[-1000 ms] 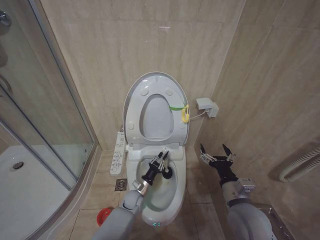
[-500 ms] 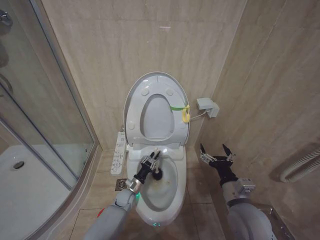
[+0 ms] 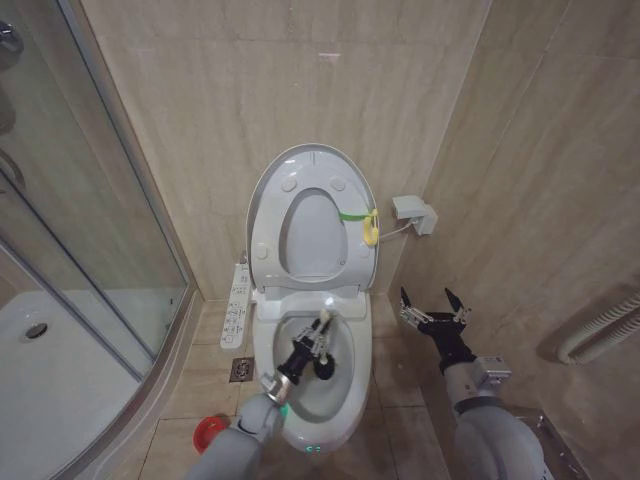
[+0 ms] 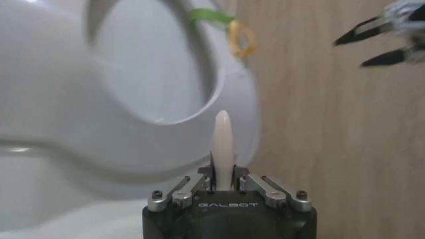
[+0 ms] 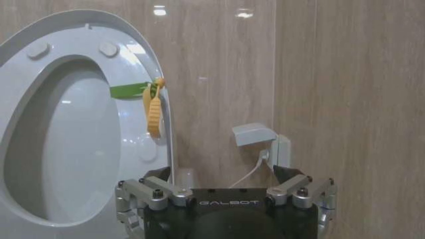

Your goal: Open the toilet lid, clean the toilet bowl with a toilet brush, close the toilet lid, and flush.

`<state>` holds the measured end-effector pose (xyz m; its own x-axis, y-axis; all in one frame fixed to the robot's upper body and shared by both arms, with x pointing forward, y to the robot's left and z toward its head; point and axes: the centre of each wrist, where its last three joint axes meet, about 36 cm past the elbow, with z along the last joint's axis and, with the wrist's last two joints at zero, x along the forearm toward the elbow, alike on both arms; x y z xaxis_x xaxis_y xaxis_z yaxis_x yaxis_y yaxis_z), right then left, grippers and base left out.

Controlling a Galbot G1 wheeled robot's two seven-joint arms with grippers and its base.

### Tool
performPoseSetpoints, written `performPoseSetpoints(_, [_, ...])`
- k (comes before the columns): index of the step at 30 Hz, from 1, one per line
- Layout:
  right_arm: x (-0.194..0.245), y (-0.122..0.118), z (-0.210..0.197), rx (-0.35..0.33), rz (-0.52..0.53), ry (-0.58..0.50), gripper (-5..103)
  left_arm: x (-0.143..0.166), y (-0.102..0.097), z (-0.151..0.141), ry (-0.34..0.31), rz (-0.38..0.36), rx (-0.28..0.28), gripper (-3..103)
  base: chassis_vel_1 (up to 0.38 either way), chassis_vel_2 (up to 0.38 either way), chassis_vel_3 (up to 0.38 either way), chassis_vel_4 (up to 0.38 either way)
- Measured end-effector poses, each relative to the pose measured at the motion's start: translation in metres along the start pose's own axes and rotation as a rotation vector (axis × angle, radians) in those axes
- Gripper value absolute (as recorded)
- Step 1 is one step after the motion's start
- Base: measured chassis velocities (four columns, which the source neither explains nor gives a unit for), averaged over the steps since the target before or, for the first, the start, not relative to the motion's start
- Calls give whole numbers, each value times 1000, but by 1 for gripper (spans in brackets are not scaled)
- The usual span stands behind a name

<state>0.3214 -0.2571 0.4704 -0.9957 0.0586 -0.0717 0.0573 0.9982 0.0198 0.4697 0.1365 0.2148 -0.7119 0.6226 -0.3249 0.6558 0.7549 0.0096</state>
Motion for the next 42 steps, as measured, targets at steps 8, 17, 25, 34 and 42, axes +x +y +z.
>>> performPoseSetpoints(8, [0, 0, 0, 0, 0, 0, 100, -5, 22, -18, -29, -24, -22, 19, 0, 0, 0, 0])
performPoseSetpoints(17, [0, 0, 0, 0, 0, 0, 100, -13, -23, -12, -44, 24, 27, 19, 0, 0, 0, 0])
performPoseSetpoints(25, [0, 0, 0, 0, 0, 0, 100, 13, 22, 6, 68, -35, -33, 19, 0, 0, 0, 0])
performPoseSetpoints(34, [0, 0, 0, 0, 0, 0, 100, -10, 4, -21, -46, -4, -13, 19, 0, 0, 0, 0])
performPoseSetpoints(42, [0, 0, 0, 0, 0, 0, 100, -9, -25, -4, -16, 15, 33, 19, 0, 0, 0, 0])
